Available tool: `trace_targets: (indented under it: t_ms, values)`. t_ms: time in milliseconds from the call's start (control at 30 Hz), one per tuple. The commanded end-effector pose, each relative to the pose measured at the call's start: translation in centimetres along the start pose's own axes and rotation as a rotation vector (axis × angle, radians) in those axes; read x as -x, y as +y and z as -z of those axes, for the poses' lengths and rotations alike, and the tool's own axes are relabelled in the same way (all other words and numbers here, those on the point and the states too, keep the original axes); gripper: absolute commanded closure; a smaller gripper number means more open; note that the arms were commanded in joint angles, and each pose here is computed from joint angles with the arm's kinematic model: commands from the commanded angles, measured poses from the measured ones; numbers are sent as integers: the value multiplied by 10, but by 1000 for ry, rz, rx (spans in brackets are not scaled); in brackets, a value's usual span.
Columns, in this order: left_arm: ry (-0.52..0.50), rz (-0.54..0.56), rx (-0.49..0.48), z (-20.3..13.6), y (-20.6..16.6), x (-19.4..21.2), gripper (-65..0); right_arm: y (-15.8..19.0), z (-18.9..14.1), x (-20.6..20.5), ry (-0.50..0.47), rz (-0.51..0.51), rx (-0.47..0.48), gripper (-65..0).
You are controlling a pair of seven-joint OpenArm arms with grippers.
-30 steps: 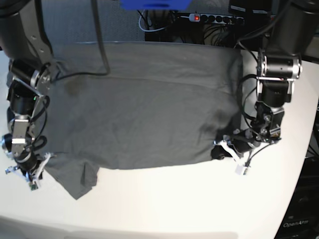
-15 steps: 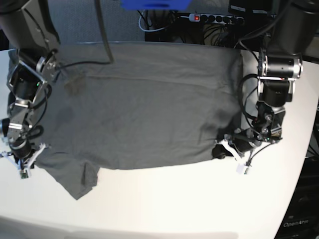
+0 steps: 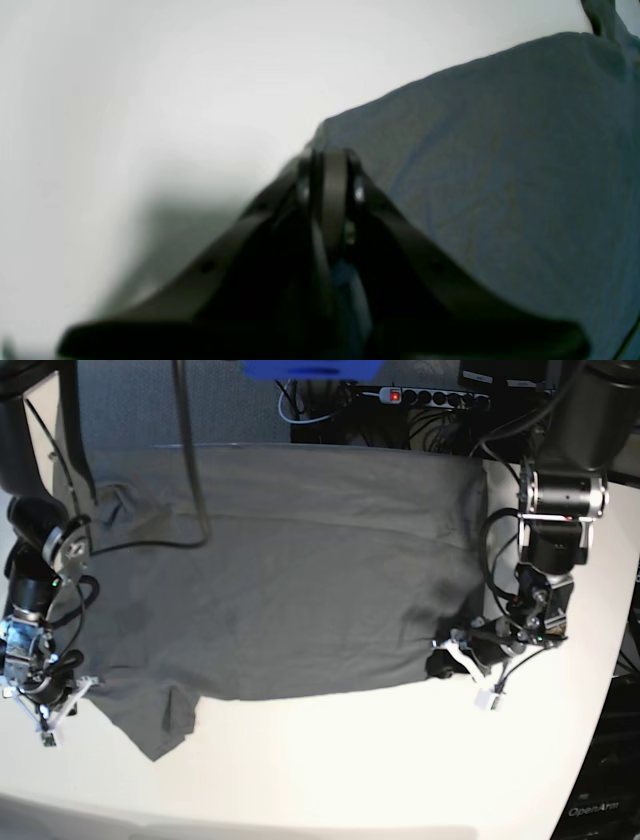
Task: Fold the T-shirt properly
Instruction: 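Slide the right gripper along the edge toward the sleeve corner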
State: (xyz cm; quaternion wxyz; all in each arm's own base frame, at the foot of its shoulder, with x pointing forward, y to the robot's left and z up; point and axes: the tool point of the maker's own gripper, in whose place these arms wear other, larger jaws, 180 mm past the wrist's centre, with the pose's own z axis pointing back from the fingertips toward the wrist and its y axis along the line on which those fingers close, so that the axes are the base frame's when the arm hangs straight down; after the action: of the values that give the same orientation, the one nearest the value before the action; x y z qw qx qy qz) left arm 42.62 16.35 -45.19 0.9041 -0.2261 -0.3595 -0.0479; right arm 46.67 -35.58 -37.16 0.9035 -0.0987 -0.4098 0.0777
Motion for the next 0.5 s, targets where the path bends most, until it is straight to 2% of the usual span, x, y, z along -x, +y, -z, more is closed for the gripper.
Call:
trace_targets:
  t_ms: [0,100,200,300,400,467]
  values:
    - [249,50,-124,-14,33,57,-25,-19,-6,-29,-69,6,38,-13]
    - [248,49,-124,-14,33,57,-25,-19,-6,-28,-68,8,38,-86]
    - [248,49,-124,-14,33,57,-25,-18,-6,-28,-70,16,37,-236]
    - [247,49,-122,-14,33,57,-25,-27,-8,-23,-83,93,56,-399]
    - [247,49,-122,-14,33,57,-25,-38,-12,-18,-98,166,75,-474]
    - [247,49,-122,-14,33,57,-25,-40,-12,-17,-101,183,77,-488]
